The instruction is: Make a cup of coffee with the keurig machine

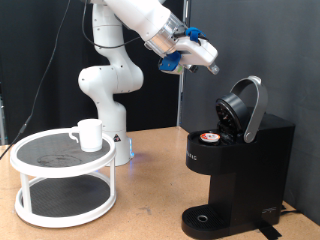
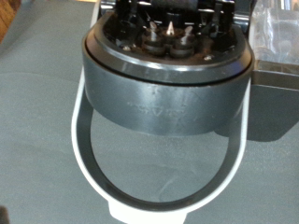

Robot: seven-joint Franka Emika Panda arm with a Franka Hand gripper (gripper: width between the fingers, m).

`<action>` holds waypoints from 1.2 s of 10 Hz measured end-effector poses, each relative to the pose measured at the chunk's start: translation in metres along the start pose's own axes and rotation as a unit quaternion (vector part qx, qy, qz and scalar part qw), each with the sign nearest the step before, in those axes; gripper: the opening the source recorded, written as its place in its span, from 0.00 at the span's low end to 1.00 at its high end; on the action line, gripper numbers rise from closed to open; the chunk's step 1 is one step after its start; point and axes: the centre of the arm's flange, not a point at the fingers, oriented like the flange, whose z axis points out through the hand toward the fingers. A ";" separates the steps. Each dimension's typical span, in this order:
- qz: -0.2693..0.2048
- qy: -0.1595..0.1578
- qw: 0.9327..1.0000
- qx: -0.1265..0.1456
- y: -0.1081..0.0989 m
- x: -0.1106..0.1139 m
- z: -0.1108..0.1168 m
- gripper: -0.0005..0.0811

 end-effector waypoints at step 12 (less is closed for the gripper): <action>0.008 0.014 1.000 -0.015 0.065 -0.087 0.111 0.91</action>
